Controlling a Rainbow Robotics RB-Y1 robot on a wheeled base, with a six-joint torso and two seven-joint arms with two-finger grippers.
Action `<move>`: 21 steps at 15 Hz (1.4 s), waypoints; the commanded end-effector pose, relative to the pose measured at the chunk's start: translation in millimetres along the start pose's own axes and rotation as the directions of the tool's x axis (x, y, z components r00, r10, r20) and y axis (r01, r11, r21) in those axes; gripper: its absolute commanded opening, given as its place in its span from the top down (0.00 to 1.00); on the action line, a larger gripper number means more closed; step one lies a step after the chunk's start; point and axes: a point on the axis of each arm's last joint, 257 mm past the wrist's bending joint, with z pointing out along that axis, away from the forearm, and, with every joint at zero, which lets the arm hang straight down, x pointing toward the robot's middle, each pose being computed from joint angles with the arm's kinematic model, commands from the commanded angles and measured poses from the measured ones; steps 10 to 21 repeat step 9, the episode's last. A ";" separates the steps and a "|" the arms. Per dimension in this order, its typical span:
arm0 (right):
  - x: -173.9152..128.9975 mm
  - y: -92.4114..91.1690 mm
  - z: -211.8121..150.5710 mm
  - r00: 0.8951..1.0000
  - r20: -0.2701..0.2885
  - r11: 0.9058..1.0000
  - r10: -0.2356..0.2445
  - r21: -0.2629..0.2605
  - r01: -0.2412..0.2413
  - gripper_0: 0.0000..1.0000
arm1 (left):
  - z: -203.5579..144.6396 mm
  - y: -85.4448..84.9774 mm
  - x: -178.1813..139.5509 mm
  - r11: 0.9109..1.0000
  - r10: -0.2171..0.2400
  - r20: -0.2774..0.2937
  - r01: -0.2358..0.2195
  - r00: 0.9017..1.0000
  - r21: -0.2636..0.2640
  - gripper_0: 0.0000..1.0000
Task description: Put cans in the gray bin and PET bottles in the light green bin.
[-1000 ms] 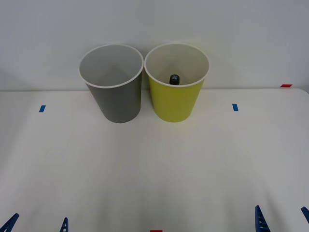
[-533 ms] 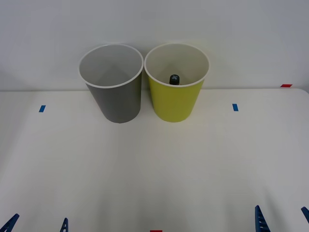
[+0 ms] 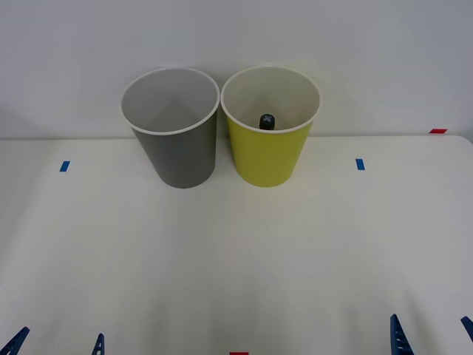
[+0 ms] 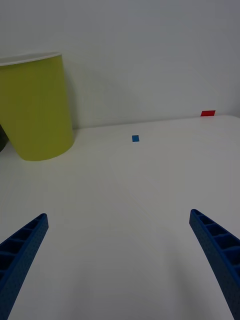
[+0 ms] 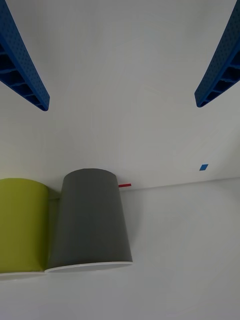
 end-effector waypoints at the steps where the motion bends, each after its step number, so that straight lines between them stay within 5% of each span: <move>1: 0.0 0.0 0.0 1.000 0.000 1.000 0.000 0.000 0.000 0.02 | 0.0 0.0 0.1 1.000 0.000 0.000 0.000 1.000 0.000 0.00; 21: 0.0 0.0 0.0 1.000 0.000 1.000 0.000 0.000 0.000 0.02 | 0.0 0.0 0.1 1.000 0.000 0.000 0.000 1.000 0.000 0.00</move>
